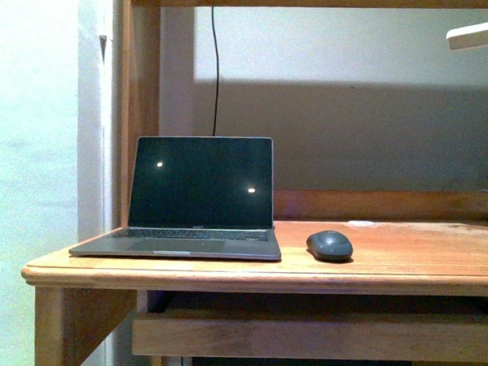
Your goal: Place mouse
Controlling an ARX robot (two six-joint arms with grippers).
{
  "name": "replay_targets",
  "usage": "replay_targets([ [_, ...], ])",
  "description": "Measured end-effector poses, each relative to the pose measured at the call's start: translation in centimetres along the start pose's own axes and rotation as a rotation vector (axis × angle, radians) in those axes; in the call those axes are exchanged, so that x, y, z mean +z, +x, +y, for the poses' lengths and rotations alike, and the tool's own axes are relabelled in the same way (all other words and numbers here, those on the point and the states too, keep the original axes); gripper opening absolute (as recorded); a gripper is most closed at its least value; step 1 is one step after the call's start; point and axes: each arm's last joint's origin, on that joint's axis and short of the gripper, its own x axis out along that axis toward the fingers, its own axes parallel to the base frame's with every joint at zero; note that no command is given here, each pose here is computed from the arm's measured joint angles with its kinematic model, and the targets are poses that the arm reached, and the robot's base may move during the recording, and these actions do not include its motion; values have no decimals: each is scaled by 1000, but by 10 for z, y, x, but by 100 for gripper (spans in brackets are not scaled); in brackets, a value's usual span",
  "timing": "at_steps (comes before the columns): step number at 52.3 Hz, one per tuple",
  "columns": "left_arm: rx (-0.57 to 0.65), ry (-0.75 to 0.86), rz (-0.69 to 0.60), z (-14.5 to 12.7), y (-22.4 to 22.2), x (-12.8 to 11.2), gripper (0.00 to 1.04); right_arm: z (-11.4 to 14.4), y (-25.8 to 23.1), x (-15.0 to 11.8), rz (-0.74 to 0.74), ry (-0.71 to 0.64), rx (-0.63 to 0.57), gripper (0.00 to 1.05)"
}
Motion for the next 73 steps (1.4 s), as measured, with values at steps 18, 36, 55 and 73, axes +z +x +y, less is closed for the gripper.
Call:
replay_targets([
  [18,0,0,0,0,0,0,97,0,-19,-9,-8,0,0,3],
  [36,0,0,0,0,0,0,97,0,-34,-4,-26,0,0,3],
  [55,0,0,0,0,0,0,97,0,-43,-3,-31,0,0,3],
  [73,0,0,0,0,0,0,97,0,-51,-3,-30,0,0,3],
])
